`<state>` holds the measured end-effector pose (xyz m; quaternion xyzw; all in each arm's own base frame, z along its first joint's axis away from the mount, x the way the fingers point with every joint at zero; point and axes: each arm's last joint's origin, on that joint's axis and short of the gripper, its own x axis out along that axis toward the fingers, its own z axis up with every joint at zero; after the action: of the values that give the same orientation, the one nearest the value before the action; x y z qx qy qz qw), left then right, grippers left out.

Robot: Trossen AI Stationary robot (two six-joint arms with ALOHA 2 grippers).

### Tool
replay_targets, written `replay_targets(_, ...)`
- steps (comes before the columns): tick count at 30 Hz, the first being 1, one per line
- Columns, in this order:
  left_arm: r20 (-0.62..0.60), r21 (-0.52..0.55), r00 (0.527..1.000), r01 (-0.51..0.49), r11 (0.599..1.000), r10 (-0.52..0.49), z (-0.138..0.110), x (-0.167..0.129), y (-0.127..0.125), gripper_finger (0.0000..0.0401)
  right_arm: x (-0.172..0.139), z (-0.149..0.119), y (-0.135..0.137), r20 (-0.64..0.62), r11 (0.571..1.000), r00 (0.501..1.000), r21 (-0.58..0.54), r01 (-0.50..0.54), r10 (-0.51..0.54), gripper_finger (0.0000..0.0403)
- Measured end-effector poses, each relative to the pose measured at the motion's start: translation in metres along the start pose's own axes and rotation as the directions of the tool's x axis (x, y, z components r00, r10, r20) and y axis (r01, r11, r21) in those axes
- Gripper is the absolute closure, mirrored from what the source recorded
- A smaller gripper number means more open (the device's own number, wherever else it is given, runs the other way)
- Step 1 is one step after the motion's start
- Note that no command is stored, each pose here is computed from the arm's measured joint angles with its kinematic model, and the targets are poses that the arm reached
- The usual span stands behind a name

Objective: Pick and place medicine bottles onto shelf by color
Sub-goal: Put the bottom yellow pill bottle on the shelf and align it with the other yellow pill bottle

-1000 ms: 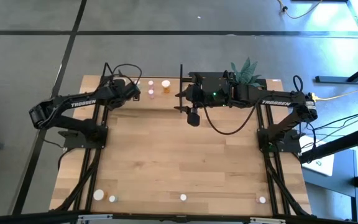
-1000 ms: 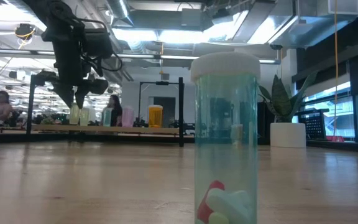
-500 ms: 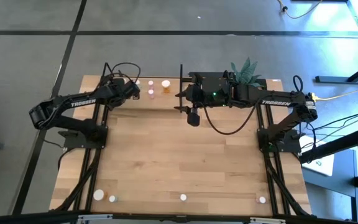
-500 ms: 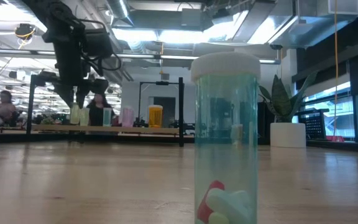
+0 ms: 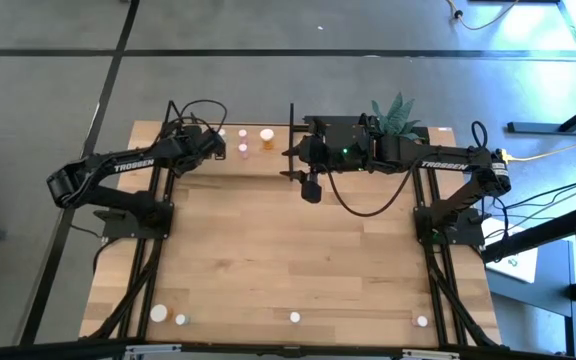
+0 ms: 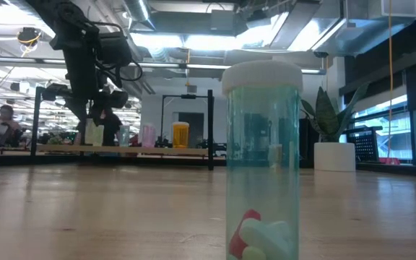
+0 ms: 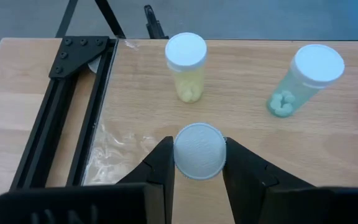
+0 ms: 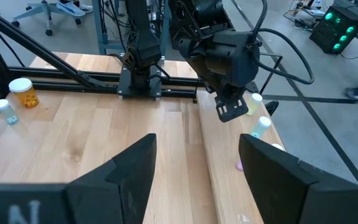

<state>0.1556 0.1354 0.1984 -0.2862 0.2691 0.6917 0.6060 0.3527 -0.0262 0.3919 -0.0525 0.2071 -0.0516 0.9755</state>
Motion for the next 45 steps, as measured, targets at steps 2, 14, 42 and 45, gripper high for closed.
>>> replay_targets(2,-0.005,-0.001,1.000,0.003,1.000,-0.003,-0.0002,0.0000,0.0000,0.0310,0.0000,0.0000,0.0000,0.000,1.000,1.000,0.000,0.000,0.000,0.0172)
replay_targets(14,-0.021,-0.061,1.000,-0.002,0.998,0.000,-0.0002,0.0008,0.0013,0.0310,0.0000,0.0000,0.0000,0.000,1.000,1.000,0.000,0.000,0.000,0.0172)
replay_targets(42,-0.033,-0.132,0.999,-0.013,0.991,0.009,-0.0003,0.0017,0.0029,0.0287,0.0000,0.0001,0.0001,0.001,1.000,1.000,0.000,0.000,0.000,0.0172)
replay_targets(45,-0.036,-0.129,0.999,-0.017,0.991,0.013,-0.0006,0.0017,0.0034,0.0279,0.0000,0.0001,0.0001,0.001,1.000,1.000,0.000,0.000,0.000,0.0172)
